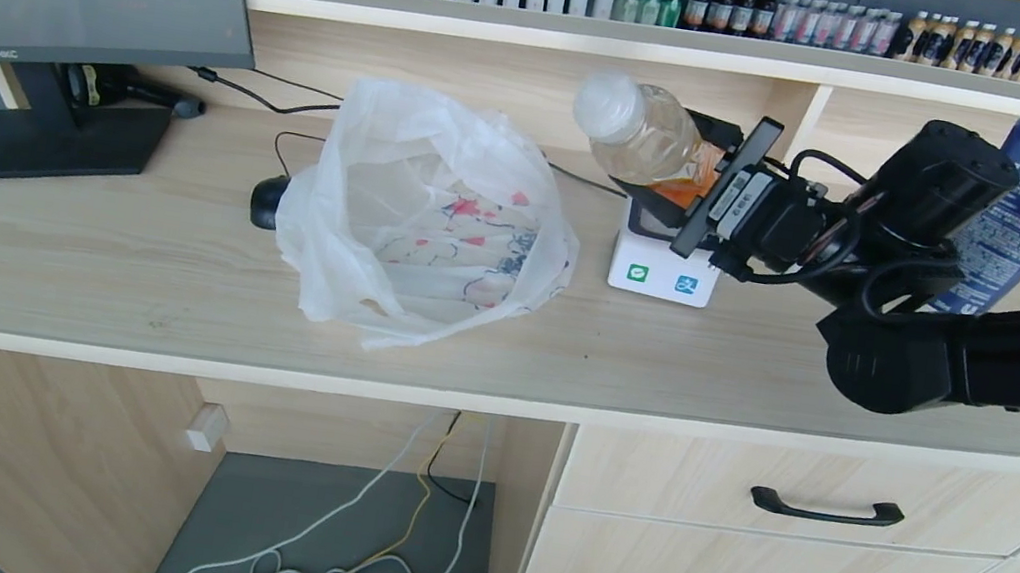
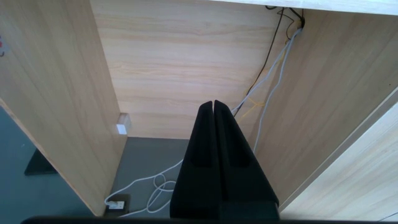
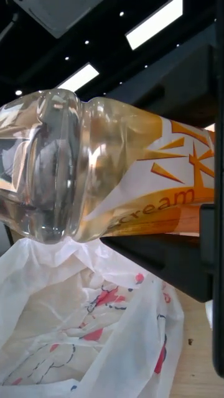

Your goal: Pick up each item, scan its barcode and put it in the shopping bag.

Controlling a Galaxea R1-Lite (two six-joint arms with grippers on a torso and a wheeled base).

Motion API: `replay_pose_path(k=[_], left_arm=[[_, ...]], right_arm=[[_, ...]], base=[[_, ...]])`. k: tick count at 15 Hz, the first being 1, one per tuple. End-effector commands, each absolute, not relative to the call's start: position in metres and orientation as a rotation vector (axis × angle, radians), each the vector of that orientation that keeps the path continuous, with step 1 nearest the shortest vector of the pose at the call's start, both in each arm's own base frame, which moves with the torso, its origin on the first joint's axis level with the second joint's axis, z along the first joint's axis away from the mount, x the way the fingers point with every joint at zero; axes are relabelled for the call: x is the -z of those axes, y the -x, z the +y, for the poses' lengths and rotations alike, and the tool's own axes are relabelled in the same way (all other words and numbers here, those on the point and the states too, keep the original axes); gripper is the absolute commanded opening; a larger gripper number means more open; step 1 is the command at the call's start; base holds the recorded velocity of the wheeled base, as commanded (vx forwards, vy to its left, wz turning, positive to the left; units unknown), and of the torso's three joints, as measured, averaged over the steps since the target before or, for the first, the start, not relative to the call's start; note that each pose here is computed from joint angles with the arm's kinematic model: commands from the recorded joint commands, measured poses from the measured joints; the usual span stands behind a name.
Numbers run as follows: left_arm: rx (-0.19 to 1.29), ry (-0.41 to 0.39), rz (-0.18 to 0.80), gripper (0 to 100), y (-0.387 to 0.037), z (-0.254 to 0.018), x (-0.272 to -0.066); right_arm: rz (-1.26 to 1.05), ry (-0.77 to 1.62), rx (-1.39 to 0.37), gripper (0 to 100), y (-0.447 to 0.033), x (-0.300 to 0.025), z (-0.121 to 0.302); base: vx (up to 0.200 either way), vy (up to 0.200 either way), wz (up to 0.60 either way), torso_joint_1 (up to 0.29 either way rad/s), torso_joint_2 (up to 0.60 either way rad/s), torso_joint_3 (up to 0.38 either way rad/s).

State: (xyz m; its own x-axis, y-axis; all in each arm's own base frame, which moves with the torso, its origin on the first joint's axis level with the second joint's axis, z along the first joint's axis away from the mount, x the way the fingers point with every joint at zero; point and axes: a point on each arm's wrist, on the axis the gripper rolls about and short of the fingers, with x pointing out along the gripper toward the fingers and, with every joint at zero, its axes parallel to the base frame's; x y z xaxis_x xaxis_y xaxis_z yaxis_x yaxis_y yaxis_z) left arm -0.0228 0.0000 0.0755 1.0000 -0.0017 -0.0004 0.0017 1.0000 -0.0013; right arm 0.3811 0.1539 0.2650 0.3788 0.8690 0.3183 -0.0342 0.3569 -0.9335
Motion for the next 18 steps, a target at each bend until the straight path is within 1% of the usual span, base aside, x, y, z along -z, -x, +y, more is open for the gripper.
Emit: replay_pose_path(k=[1, 11, 18], left_arm=[[0.002, 0.002, 0.000, 0, 0.0228, 0.0000, -0.0755], [0.002, 0.002, 0.000, 0, 0.0228, 0.0000, -0.0755], [0.002, 0.002, 0.000, 0, 0.0228, 0.0000, -0.0755]], right_arm=[[-1.006, 1.036, -0.742, 0, -0.3831, -0.2613, 0.1556], [-0.998, 1.038, -0.745, 0, -0.3862, -0.2567, 0.1561], [-1.002, 1.030, -0.755, 0, -0.3873, -0.2515, 0.1639]], base=[[0.000, 0.000, 0.00, 0.000, 0.00, 0.000], [0.000, 0.000, 0.00, 0.000, 0.00, 0.000], [0.000, 0.000, 0.00, 0.000, 0.00, 0.000]])
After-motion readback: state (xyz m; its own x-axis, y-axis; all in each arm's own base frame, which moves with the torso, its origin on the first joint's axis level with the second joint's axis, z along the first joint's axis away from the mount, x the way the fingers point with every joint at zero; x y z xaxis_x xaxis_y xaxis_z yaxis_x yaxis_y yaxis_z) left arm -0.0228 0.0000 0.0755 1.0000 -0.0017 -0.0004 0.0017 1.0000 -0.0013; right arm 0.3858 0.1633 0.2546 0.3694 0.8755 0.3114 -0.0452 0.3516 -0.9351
